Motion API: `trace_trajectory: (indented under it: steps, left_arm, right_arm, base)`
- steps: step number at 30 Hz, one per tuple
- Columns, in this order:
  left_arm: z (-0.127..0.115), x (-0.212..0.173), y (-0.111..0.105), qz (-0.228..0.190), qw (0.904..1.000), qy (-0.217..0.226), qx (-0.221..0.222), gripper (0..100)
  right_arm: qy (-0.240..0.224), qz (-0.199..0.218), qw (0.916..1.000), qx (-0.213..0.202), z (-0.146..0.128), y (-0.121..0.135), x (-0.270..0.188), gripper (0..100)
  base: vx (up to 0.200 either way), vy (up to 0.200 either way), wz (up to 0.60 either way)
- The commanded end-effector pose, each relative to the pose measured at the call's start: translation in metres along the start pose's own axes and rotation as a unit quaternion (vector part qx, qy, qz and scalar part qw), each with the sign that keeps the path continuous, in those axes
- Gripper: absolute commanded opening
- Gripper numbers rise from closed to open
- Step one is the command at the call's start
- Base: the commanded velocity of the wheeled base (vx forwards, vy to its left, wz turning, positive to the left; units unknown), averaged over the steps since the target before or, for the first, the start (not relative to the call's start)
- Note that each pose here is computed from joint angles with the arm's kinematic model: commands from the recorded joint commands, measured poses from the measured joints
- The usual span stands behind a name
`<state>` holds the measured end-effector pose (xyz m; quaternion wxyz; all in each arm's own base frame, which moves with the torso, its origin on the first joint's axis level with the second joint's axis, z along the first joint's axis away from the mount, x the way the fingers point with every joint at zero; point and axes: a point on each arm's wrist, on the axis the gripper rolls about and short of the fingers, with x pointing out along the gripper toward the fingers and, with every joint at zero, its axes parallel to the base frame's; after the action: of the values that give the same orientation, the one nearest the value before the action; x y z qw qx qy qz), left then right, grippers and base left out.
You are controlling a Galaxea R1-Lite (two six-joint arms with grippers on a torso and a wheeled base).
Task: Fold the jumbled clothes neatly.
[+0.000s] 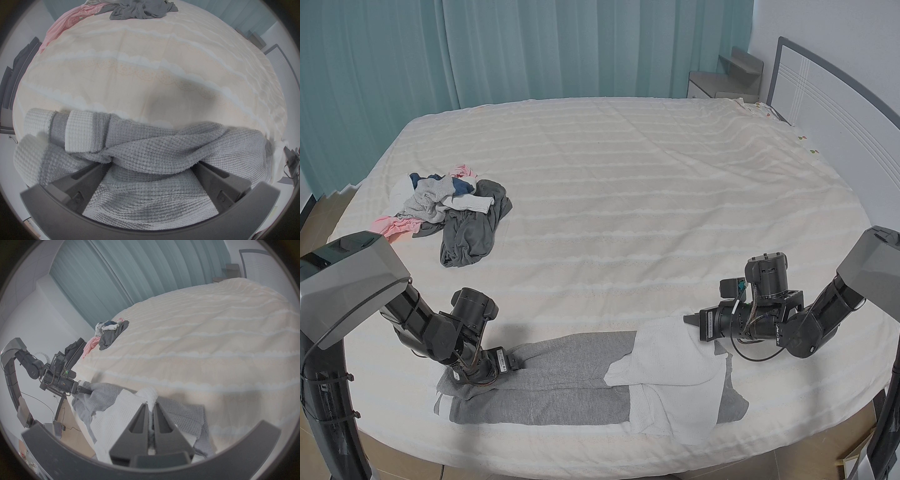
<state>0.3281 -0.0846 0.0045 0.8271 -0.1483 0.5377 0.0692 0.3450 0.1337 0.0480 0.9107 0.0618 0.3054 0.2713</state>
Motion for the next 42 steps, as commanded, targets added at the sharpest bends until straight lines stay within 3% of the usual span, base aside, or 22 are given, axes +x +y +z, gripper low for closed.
trace_trajectory:
  steps: [1, 15, 16, 22, 33, 42]
  left_arm:
    - [0.000, 0.000, 0.000, 0.000, 1.0000, 0.000, 0.000, 100]
    - [0.000, 0.000, 0.000, 0.000, 1.0000, 0.000, 0.000, 100]
    - [0.000, 0.000, 0.000, 0.000, 1.0000, 0.000, 0.000, 100]
    - [0.000, 0.000, 0.000, 0.000, 1.0000, 0.000, 0.000, 100]
    - [0.000, 0.000, 0.000, 0.000, 1.0000, 0.000, 0.000, 100]
    - [0.000, 0.000, 0.000, 0.000, 1.0000, -0.001, 0.000, 100]
  right_arm:
    - [0.008, -0.004, 1.0000, 0.004, -0.004, -0.006, 0.010, 0]
    - [0.029, -0.018, 0.9993, 0.015, -0.019, -0.014, 0.025, 0]
    - [0.030, -0.021, 0.9992, 0.015, -0.020, -0.015, 0.026, 100]
    - [0.026, -0.025, 0.9992, 0.016, -0.019, -0.016, 0.026, 100]
    - [-0.033, -0.088, 0.9951, 0.032, 0.009, -0.037, -0.020, 100]
    - [-0.016, -0.070, 0.9966, 0.040, -0.005, -0.010, -0.058, 100]
  base:
    - [0.000, 0.000, 0.00]
    - [0.000, 0.000, 0.00]
    - [0.000, 0.000, 0.00]
    - [0.000, 0.000, 0.00]
    - [0.000, 0.000, 0.00]
    - [0.000, 0.000, 0.00]
